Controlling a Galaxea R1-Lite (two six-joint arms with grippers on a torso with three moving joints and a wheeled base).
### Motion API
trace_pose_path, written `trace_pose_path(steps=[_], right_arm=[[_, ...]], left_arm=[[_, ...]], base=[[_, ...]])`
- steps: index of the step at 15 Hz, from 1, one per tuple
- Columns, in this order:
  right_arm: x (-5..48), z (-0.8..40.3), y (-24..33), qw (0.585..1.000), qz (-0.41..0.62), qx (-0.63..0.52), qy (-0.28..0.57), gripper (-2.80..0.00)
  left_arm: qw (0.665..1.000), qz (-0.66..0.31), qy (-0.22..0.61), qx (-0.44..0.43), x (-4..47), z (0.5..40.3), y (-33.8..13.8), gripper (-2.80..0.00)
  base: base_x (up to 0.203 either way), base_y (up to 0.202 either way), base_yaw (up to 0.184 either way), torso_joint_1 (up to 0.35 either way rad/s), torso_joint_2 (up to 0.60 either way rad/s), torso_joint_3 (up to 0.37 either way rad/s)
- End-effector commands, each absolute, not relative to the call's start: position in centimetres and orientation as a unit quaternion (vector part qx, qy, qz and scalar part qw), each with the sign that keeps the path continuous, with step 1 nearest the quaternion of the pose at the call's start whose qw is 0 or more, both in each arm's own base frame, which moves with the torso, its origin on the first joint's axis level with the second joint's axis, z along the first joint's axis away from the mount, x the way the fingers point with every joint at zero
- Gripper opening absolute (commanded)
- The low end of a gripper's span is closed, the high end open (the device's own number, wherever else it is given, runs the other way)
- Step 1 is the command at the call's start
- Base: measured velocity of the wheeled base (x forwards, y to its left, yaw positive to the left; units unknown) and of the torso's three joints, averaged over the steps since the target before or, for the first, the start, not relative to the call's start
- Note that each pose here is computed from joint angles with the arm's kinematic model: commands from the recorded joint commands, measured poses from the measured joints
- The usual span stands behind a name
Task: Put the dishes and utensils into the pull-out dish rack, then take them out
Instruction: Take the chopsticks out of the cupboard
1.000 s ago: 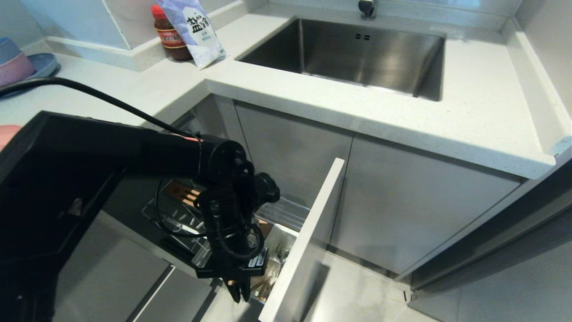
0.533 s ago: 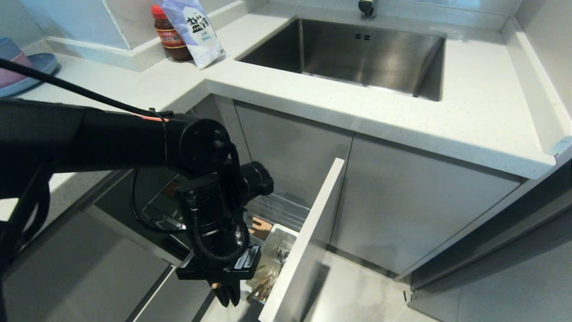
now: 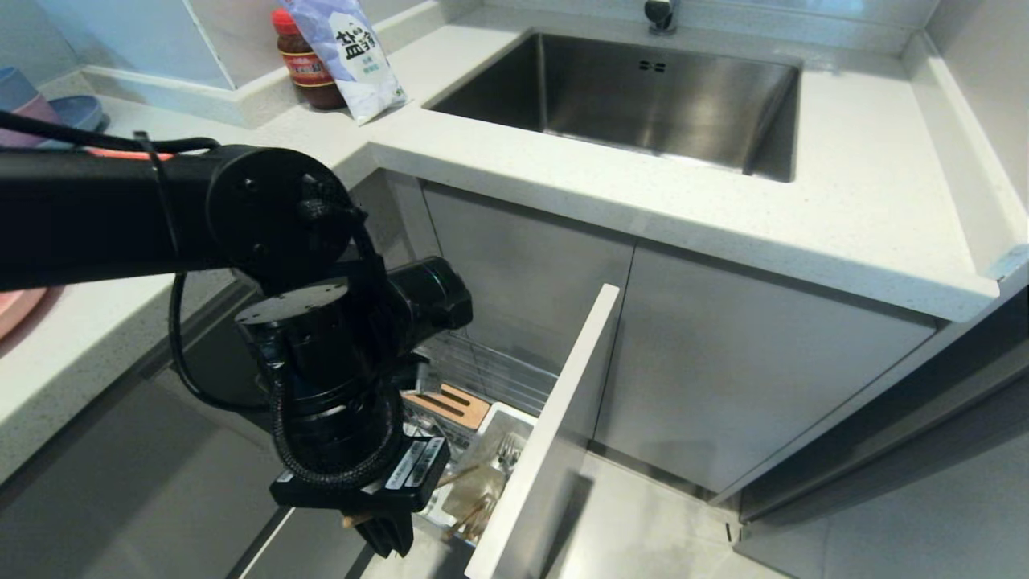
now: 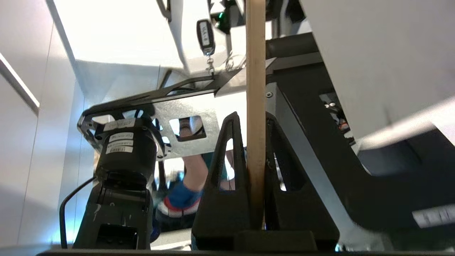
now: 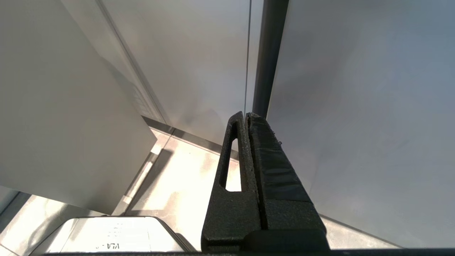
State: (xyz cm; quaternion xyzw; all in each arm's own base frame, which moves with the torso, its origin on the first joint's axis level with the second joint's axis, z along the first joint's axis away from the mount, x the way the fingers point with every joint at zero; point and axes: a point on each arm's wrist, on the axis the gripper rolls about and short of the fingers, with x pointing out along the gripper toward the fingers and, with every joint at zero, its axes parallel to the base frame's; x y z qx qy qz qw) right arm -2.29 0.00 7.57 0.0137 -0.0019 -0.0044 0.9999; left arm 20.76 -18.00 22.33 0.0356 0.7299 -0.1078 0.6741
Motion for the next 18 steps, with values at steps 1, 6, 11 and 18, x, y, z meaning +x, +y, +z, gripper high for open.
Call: trace_pose_path(steps=[1,6,11,18], right_arm=[[-2.3,7.5,0.0,1.000,-0.005,0.014,-0.002,-2.80],[-2.3,7.5,0.0,1.000,-0.005,0.014,-0.002,-2.80],[-2.3,7.5,0.0,1.000,-0.004,0.014,-0.002,-2.80],[-2.3,7.5,0.0,1.000,-0.005,0.014,-0.002,-2.80]], left_arm=[[0.699,-0.129,0.703,0.022,19.0,24.8,-16.8,-2.80],[0.772,-0.199,0.603,-0.031,14.1,31.3,-13.0,-2.80],[0.837,-0.233,0.484,-0.103,10.1,36.2,-8.2,-2.80],[0.915,-0.134,0.316,-0.211,10.3,39.3,-3.6,-2.80]], base=[[0.000,0.000,0.000,0.000,0.00,0.000],[0.000,0.000,0.000,0.000,0.00,0.000],[0.000,0.000,0.000,0.000,0.00,0.000],[0.000,0.000,0.000,0.000,0.00,0.000]])
